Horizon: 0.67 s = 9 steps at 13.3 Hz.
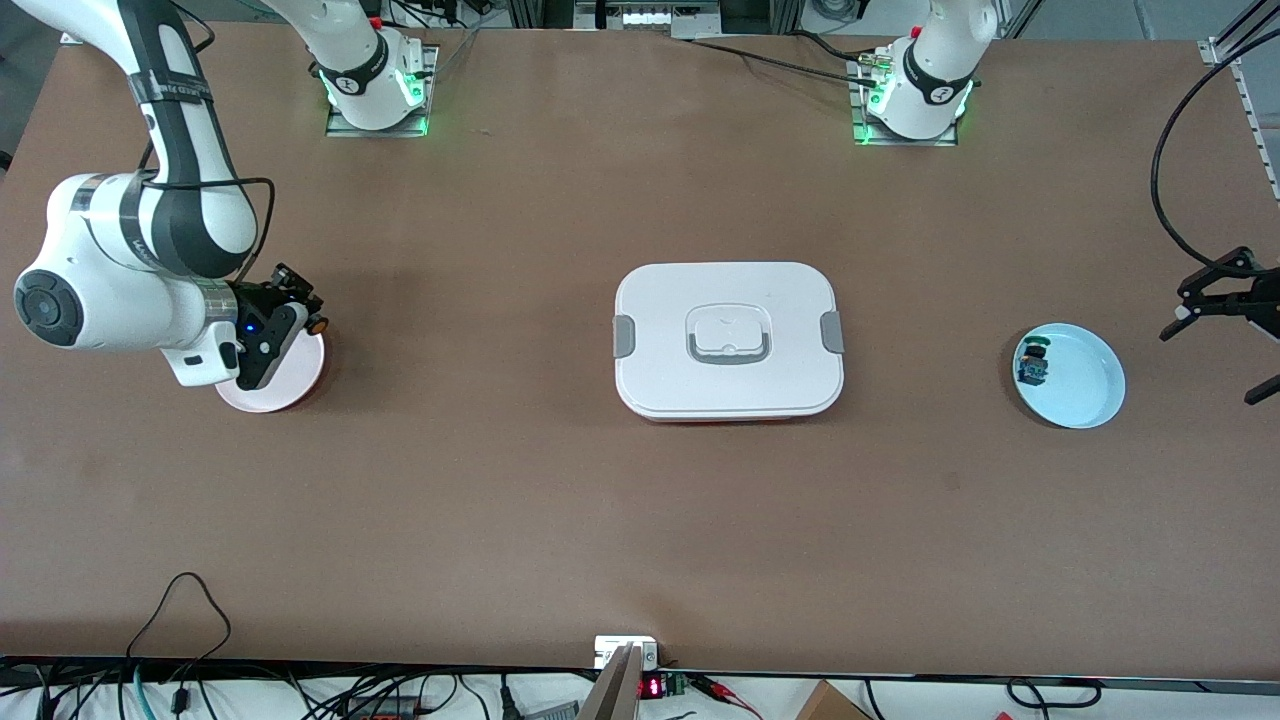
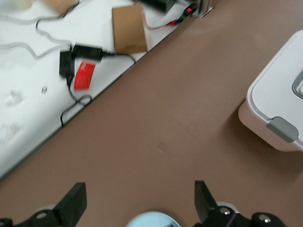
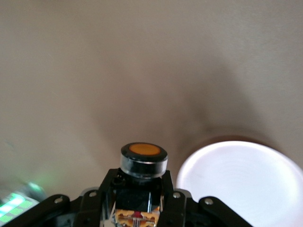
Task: Transfer orange switch to right arm and place
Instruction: 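Carry the switch with the right gripper while the left gripper withdraws, then lower the switch onto the white plate with the right gripper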
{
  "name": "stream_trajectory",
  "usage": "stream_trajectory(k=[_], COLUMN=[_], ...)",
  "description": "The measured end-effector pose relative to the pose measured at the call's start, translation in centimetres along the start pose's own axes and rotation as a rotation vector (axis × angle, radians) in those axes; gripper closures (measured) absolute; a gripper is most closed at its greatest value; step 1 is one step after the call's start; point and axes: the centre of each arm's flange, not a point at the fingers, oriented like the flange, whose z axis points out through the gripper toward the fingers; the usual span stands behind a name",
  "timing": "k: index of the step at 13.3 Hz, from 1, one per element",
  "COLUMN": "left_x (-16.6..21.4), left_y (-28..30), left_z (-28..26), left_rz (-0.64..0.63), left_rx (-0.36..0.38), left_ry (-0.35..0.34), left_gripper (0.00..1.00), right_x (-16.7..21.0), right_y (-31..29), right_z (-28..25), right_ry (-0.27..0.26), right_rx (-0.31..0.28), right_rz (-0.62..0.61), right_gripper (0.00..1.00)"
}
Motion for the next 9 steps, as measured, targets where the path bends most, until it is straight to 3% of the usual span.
stream_trajectory(k=[6,9], left_x=[0.3,0.9], left_y=[4.0,5.4], left_z=[-2.7,-2.5], left_rz=[-0.446,-0.556], left_rx=[0.029,0.078], left_ry=[-0.184,-0.259], left_gripper=[0.00,0.00], right_x=[-4.0,-6.1], right_y=[2.6,3.8], right_z=[3.6,4.3], right_ry=[-0.050,-0.085], right_rx=[-0.171,-0.232], right_rz=[-0.232,-0.321], right_gripper=[0.58,0.58])
